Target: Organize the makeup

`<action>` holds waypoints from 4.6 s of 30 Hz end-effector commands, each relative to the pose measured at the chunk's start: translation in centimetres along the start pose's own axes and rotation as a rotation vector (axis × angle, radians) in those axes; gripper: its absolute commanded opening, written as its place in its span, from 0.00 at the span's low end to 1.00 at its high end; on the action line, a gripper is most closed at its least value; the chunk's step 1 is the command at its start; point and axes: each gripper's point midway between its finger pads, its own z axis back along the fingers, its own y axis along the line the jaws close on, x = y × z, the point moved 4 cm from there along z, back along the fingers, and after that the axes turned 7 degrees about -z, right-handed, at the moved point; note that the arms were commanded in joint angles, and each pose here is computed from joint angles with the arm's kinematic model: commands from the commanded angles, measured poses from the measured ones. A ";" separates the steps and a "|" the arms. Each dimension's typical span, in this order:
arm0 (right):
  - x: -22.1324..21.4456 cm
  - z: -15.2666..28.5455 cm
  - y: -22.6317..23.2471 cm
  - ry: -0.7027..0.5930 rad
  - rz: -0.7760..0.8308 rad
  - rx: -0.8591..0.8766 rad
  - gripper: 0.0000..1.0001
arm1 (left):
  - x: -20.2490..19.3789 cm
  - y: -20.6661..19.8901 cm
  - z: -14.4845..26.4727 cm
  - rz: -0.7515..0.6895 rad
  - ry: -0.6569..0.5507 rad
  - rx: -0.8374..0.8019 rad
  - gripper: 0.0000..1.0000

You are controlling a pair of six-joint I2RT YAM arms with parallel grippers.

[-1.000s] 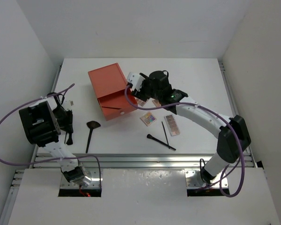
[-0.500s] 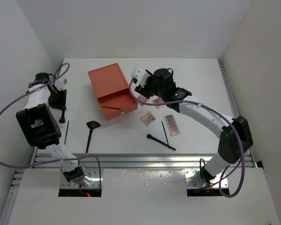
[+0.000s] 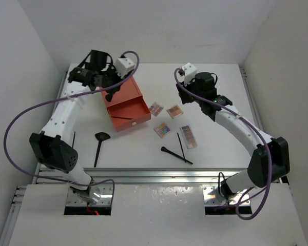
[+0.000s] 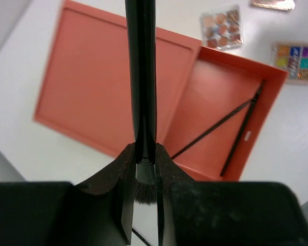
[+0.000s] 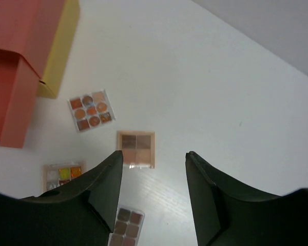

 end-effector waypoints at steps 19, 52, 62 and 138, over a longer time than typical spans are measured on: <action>-7.5 4.4 0.8 0.213 -0.164 -0.028 0.67 | -5.1 -8.6 -8.5 -0.111 0.246 -0.227 0.17; -8.2 5.0 0.9 0.271 -0.182 -0.037 0.72 | -5.0 -6.7 -7.4 0.009 0.242 -0.177 0.50; -16.0 5.0 5.2 0.461 -0.339 0.022 0.43 | -0.1 -3.3 -3.6 0.109 0.065 -0.105 0.49; -6.3 4.6 13.9 0.417 0.413 0.381 0.00 | -27.8 -0.4 5.1 0.768 0.501 0.247 0.49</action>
